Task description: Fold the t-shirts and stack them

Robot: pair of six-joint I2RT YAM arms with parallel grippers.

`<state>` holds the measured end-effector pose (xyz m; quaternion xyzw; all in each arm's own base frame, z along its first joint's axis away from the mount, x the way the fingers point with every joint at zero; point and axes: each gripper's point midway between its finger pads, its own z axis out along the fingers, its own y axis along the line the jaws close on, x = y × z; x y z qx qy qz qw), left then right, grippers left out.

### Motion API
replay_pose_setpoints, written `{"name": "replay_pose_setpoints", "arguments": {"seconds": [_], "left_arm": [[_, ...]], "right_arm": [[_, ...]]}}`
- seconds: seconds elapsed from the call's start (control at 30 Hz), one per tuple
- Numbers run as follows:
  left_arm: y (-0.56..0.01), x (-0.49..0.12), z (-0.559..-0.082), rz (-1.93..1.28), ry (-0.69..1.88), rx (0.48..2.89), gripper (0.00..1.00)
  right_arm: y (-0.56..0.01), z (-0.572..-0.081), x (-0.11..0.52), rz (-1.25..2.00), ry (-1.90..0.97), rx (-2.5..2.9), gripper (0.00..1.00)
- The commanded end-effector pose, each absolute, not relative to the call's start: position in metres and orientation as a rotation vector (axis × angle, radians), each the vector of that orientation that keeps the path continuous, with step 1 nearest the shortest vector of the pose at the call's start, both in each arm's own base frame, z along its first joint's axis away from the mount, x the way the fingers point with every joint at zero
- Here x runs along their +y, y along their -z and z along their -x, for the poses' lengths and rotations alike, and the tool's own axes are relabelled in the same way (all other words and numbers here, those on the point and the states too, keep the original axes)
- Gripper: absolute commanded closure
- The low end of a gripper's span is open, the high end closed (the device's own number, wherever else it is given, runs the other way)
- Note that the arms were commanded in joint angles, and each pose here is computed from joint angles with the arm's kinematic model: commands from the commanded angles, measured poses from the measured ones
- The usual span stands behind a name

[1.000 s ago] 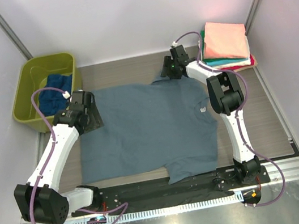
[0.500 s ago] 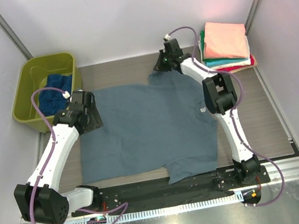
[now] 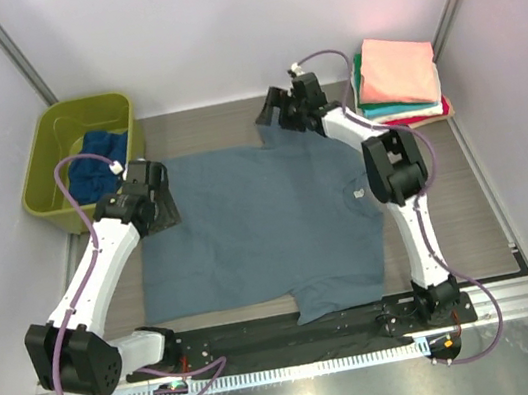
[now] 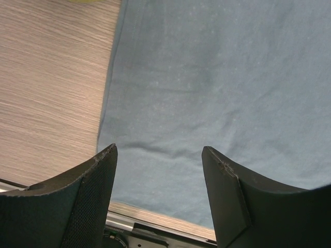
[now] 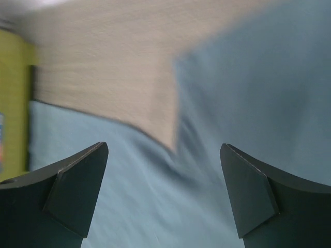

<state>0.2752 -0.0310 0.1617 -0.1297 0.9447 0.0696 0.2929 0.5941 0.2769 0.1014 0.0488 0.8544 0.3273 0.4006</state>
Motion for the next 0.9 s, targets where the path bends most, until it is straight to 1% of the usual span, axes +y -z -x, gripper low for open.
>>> {"name": "replay_pose_setpoints", "arguments": {"seconds": [0.0,0.03,0.1,0.13,0.2,0.23,0.3,0.33,0.43,0.57,0.73,0.77,0.8,0.83,0.87], "left_arm": [[-0.164,-0.036,-0.281,0.393,-0.155,2.509,0.33],[-0.163,-0.040,-0.282,0.403,-0.133,2.517,0.33],[-0.166,-0.052,-0.286,0.451,-0.048,2.523,0.34],[-0.166,-0.058,-0.289,0.467,-0.012,2.516,0.33],[-0.163,-0.074,-0.302,0.495,0.091,2.485,0.33],[-0.153,-0.081,-0.307,0.503,0.119,2.505,0.33],[-0.142,-0.087,-0.321,0.532,0.133,2.517,0.35],[-0.123,-0.090,-0.327,0.544,0.102,2.572,0.36],[-0.111,-0.096,-0.345,0.561,0.096,2.590,0.39],[-0.082,-0.096,-0.373,0.585,0.023,2.603,0.38],[-0.049,-0.102,-0.393,0.582,-0.024,2.671,0.39],[-0.048,-0.104,-0.401,0.580,-0.023,2.667,0.39],[-0.030,-0.106,-0.402,0.579,-0.046,2.705,0.39],[-0.024,-0.107,-0.406,0.575,-0.054,2.719,0.39],[-0.026,-0.111,-0.417,0.570,-0.039,2.712,0.39]], "right_arm": [[-0.209,-0.568,0.225,-0.147,-0.554,1.990,0.04],[-0.189,-0.553,0.209,-0.178,-0.448,2.048,0.04],[-0.176,-0.521,0.186,-0.197,-0.286,2.141,0.01],[-0.159,-0.509,0.169,-0.233,-0.188,2.188,0.01],[-0.143,-0.480,0.153,-0.261,-0.107,2.272,0.01],[-0.119,-0.460,0.143,-0.287,-0.036,2.323,0.01],[-0.113,-0.439,0.136,-0.302,0.008,2.329,0.01],[-0.097,-0.423,0.138,-0.278,0.035,2.365,0.01],[-0.080,-0.411,0.138,-0.248,0.082,2.400,0.01],[-0.059,-0.409,0.134,-0.239,0.138,2.441,0.01],[-0.040,-0.423,0.131,-0.237,0.186,2.475,0.01],[-0.029,-0.424,0.129,-0.240,0.205,2.497,0.01],[-0.026,-0.431,0.125,-0.262,0.197,2.503,0.01],[-0.021,-0.435,0.123,-0.271,0.195,2.515,0.01],[-0.007,-0.436,0.119,-0.279,0.208,2.545,0.01]]}}
